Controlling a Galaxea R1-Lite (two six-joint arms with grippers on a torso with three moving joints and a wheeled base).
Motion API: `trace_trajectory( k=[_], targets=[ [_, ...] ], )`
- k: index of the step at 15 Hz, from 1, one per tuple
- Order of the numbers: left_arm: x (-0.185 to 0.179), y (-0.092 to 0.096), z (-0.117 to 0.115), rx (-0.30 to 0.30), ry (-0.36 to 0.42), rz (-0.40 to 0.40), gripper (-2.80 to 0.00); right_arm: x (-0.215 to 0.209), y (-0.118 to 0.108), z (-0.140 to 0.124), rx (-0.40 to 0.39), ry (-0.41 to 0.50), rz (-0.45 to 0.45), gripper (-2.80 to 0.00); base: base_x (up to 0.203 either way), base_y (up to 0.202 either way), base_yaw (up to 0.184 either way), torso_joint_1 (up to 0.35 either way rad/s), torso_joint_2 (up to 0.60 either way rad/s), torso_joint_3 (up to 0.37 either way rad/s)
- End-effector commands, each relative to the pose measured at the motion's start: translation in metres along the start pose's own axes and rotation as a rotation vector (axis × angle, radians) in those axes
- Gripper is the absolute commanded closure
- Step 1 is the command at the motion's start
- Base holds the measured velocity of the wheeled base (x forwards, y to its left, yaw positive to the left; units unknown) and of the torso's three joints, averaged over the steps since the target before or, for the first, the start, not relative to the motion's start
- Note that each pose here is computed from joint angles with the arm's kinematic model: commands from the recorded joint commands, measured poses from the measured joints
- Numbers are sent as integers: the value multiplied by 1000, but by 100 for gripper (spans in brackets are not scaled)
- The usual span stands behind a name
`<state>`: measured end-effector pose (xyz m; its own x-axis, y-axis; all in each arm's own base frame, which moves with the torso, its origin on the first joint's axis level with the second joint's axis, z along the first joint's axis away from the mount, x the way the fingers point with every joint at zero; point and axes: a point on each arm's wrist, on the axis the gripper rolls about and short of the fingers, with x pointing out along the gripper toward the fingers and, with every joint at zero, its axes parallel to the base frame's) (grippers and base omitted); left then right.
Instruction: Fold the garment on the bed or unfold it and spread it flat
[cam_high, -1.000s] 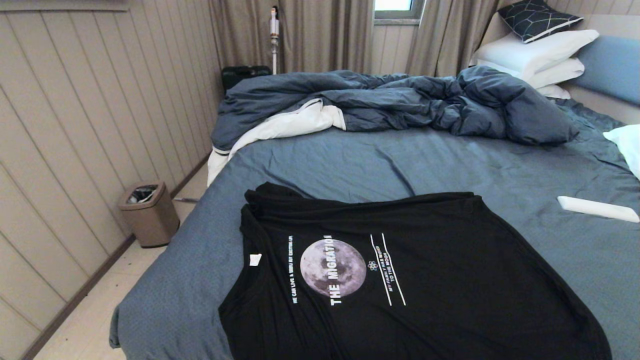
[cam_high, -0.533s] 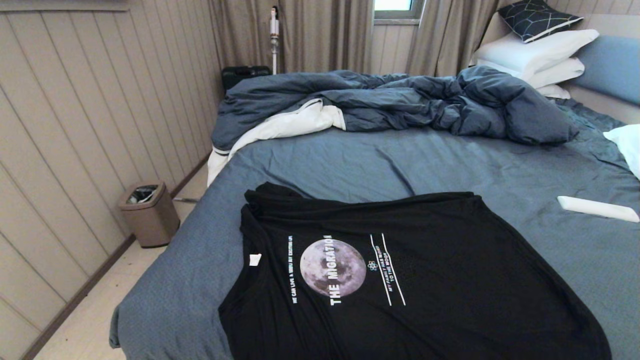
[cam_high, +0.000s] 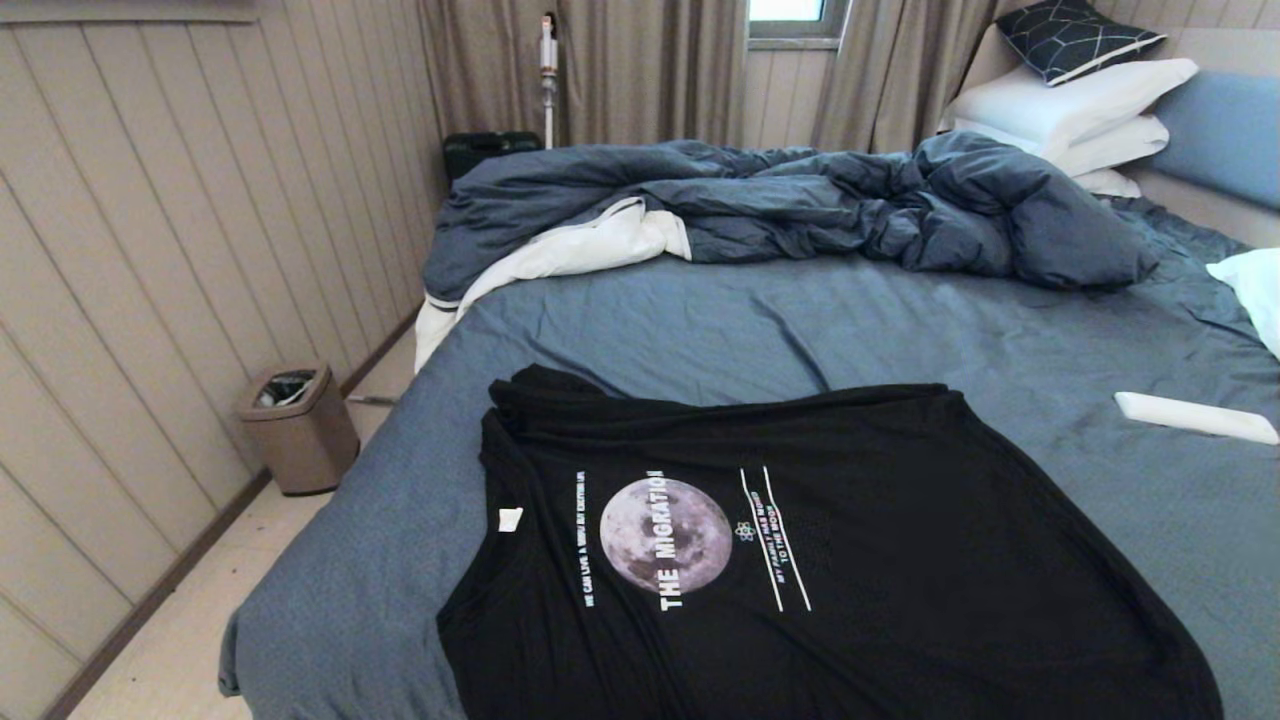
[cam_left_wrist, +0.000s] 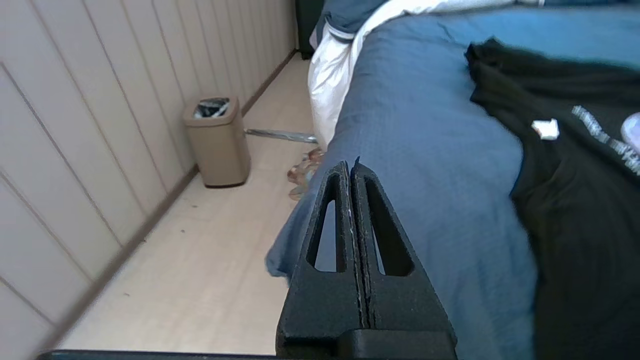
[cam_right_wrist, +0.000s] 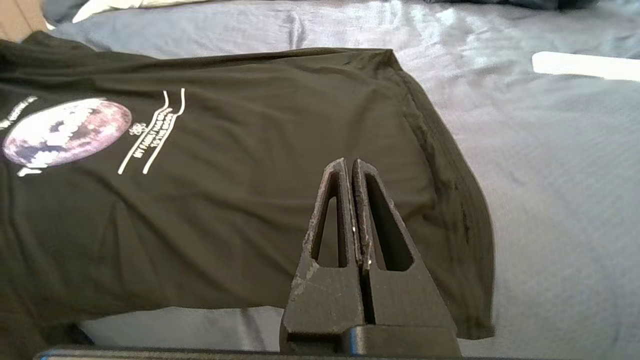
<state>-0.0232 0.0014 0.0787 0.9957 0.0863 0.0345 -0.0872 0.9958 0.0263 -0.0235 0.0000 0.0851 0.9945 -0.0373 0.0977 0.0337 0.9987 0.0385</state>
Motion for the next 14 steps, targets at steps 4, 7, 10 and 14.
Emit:
trace_trajectory(
  k=[4, 7, 10, 14],
  targets=[
    [0, 0, 1, -29, -4, 3, 0, 0, 0, 0, 11, 1, -6, 0, 0, 0, 0, 0, 0, 0],
    [0, 0, 1, -29, -4, 3, 0, 0, 0, 0, 11, 1, -6, 0, 0, 0, 0, 0, 0, 0],
    [0, 0, 1, -25, -4, 3, 0, 0, 0, 0, 14, 1, -6, 0, 0, 0, 0, 0, 0, 0],
    [0, 0, 1, -25, -4, 1, 0, 0, 0, 0, 11, 1, -2, 0, 0, 0, 0, 0, 0, 0]
  ],
)
